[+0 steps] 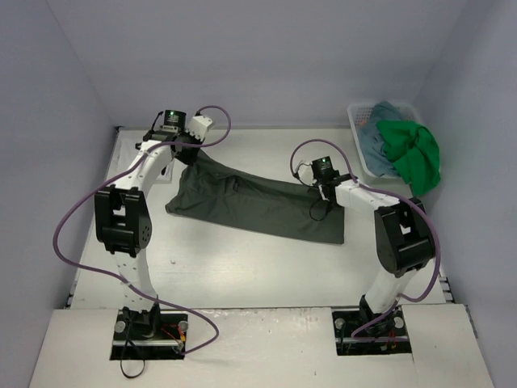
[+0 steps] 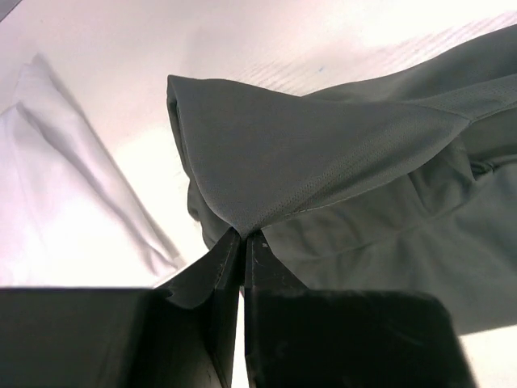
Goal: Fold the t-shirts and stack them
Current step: Fold the tshirt
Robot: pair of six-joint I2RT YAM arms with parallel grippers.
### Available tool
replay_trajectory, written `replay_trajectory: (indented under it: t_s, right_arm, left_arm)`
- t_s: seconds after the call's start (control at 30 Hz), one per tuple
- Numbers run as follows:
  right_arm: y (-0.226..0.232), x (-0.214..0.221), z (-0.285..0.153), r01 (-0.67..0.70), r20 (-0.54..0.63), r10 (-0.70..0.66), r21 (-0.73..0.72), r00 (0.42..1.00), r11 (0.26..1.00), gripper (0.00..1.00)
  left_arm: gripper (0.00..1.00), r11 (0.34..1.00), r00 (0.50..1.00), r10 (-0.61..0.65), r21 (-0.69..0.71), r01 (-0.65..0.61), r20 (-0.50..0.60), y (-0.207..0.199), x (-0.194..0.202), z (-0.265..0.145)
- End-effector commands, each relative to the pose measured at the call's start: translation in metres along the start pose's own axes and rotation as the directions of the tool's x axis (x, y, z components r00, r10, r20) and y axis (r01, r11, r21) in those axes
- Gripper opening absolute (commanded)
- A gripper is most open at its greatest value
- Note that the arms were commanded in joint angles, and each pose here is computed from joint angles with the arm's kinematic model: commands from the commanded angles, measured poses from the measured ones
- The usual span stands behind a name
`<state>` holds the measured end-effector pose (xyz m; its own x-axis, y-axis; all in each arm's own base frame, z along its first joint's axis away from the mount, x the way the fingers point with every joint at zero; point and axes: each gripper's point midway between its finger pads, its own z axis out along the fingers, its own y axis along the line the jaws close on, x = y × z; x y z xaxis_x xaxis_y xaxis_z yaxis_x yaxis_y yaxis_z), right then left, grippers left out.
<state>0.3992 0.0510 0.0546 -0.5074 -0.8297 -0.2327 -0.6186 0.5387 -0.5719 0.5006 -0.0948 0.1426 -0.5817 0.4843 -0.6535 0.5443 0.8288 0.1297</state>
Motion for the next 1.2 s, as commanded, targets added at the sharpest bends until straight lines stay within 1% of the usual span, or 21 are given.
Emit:
replay_trajectory:
  t_s: [0.0,0.3,0.4,0.57,0.7,0.87,1.1,1.17]
  right_arm:
    - [-0.015,-0.009,-0.022,-0.023,0.04,0.02,0.057,0.999,0.998,0.0]
    - [-0.005,-0.006,-0.028,0.002,0.039,-0.004,0.037,0.999,0.999,0.0]
    - [-0.004,-0.004,-0.029,0.014,0.034,-0.015,0.033,0.999,0.999,0.0]
    - [0.002,-0.001,-0.031,0.035,0.029,-0.036,0.02,0.999,0.999,0.0]
    - [0.004,0.003,-0.035,0.058,0.029,-0.058,0.011,0.998,0.998,0.0]
    - [0.009,0.009,-0.041,0.08,0.034,-0.08,-0.01,0.996,0.997,0.0]
    - [0.021,0.013,-0.046,0.104,0.045,-0.102,-0.042,0.994,0.994,0.0]
    - [0.023,0.014,-0.046,0.105,0.045,-0.103,-0.045,0.994,0.993,0.0]
  left_arm:
    - [0.0,1.0,0.996,0.005,-0.028,-0.002,0.092,0.006,-0.024,-0.044]
    - [0.0,0.999,0.998,0.01,0.033,-0.012,0.064,-0.011,-0.01,-0.058]
    - [0.0,0.998,0.999,0.014,0.066,-0.016,0.032,-0.019,0.0,-0.059]
    - [0.0,0.997,0.999,0.034,0.074,-0.033,-0.018,-0.022,0.019,-0.059]
    - [0.0,0.992,0.997,0.04,0.118,-0.032,-0.063,-0.029,0.035,-0.06]
    - [0.0,0.988,0.994,0.054,0.15,-0.039,-0.098,-0.037,0.048,-0.065]
    - [0.0,0.983,0.988,0.071,0.18,-0.046,-0.14,-0.042,0.059,-0.068]
    - [0.0,0.984,0.989,0.072,0.174,-0.048,-0.129,-0.042,0.057,-0.071]
